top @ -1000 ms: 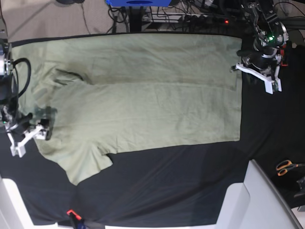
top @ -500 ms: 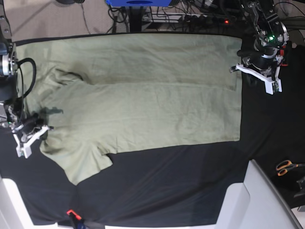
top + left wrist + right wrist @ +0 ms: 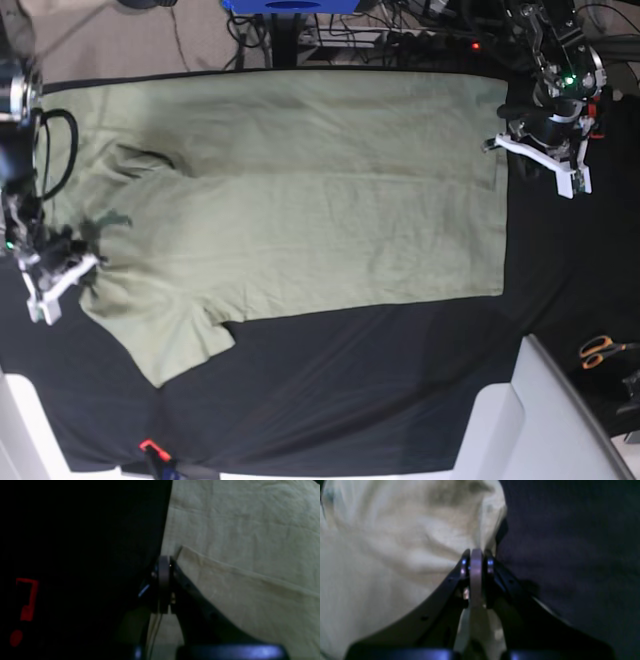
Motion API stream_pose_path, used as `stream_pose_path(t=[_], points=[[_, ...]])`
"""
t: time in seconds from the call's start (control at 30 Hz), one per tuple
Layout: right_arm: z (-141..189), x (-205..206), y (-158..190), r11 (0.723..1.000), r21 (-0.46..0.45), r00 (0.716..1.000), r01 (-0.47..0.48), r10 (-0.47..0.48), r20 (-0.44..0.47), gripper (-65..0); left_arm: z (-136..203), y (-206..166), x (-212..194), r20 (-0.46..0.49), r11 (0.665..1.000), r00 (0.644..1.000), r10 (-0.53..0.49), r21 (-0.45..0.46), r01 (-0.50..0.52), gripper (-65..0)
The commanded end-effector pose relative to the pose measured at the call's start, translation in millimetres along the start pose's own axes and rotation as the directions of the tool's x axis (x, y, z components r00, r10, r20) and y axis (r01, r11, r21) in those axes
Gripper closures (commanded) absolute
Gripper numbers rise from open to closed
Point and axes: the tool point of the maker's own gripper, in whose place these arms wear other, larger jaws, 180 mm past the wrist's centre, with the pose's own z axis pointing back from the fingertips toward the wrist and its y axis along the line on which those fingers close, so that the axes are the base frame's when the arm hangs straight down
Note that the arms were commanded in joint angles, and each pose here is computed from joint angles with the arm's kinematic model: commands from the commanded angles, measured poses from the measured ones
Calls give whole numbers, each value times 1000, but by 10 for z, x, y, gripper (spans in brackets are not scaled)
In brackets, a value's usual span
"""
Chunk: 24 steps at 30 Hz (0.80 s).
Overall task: Fold the T-shirt properly
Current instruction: 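Pull the grasped sleeve section with the right gripper toward the hem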
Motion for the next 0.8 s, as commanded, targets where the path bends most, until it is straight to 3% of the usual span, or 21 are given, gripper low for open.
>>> stream_pose_path(t=[0.0, 0.37, 0.67, 0.77], points=[[118, 413, -71, 1000, -12, 995, -21, 22, 95, 0, 26, 23, 121, 39, 1000, 999, -10, 5, 10, 0], [723, 335, -41, 994, -67, 997, -82, 83, 7, 0, 15, 13, 141, 42, 1000, 999, -10, 3, 10, 0], [926, -40, 131, 994, -67, 994, -85, 80, -76, -2, 3, 8, 147, 43, 1000, 999, -9, 1, 9, 0], [912, -200, 173, 996, -56, 987, -75, 66, -146, -66, 0, 1, 153, 44, 1000, 999, -10, 0, 10, 0]])
